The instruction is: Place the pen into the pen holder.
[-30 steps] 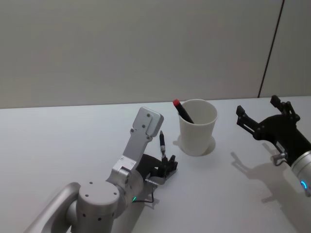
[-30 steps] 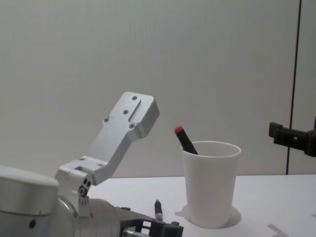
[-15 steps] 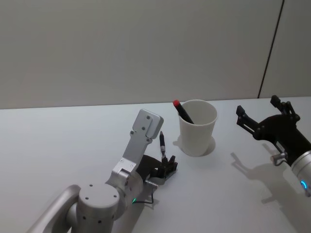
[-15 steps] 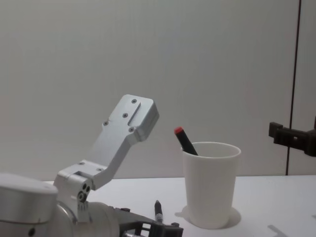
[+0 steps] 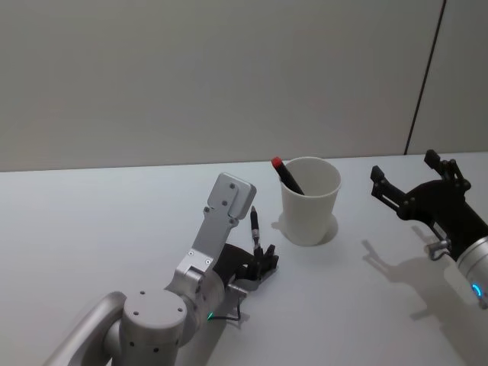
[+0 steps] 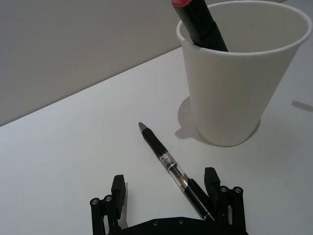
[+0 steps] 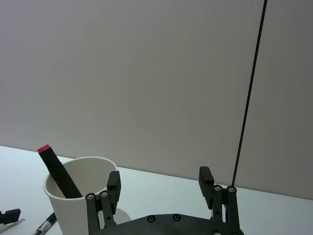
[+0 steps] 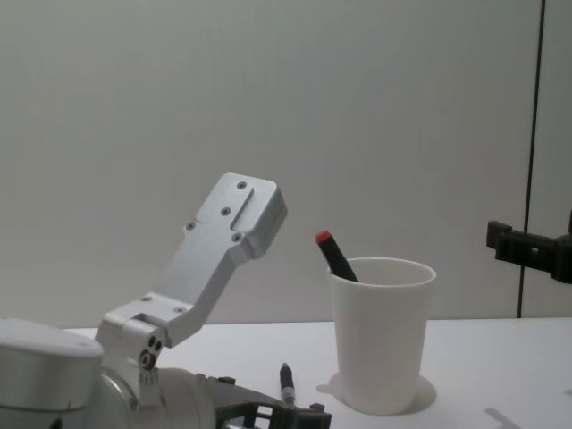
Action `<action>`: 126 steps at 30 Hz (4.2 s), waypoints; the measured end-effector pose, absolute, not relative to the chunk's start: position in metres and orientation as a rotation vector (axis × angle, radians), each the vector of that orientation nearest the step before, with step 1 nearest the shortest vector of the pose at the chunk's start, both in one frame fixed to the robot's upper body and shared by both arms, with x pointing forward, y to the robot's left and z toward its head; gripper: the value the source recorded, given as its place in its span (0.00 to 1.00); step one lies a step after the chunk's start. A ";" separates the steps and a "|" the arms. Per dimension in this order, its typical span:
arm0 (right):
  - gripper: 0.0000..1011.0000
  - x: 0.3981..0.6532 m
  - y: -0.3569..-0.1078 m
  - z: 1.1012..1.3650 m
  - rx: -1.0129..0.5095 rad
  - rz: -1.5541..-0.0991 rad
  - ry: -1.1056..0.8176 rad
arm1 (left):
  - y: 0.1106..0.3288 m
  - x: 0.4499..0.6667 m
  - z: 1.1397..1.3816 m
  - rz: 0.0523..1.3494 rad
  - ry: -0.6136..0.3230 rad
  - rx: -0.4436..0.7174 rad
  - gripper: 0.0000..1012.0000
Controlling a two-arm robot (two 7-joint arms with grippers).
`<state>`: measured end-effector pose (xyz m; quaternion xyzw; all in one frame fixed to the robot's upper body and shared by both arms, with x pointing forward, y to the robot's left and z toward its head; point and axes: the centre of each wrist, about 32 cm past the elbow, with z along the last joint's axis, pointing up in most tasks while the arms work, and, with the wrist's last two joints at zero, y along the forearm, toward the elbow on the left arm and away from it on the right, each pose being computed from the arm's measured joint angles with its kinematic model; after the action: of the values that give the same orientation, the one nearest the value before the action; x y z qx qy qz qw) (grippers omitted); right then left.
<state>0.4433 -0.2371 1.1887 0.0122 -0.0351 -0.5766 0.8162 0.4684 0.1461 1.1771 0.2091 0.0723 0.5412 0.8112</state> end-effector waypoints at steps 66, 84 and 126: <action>0.99 0.443 -0.237 1.189 0.026 -1.230 -0.075 | 0.146 0.468 1.176 1.157 0.154 0.449 0.60; 0.99 0.443 -0.237 1.189 0.026 -1.230 -0.075 | 0.146 0.468 1.176 1.157 0.154 0.450 0.48; 0.99 0.443 -0.237 1.189 0.026 -1.230 -0.075 | 0.146 0.468 1.176 1.158 0.154 0.450 0.21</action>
<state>0.4433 -0.2371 1.1887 0.0122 -0.0351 -0.5766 0.8162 0.4682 0.1464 1.1756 0.2105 0.0721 0.5417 0.8105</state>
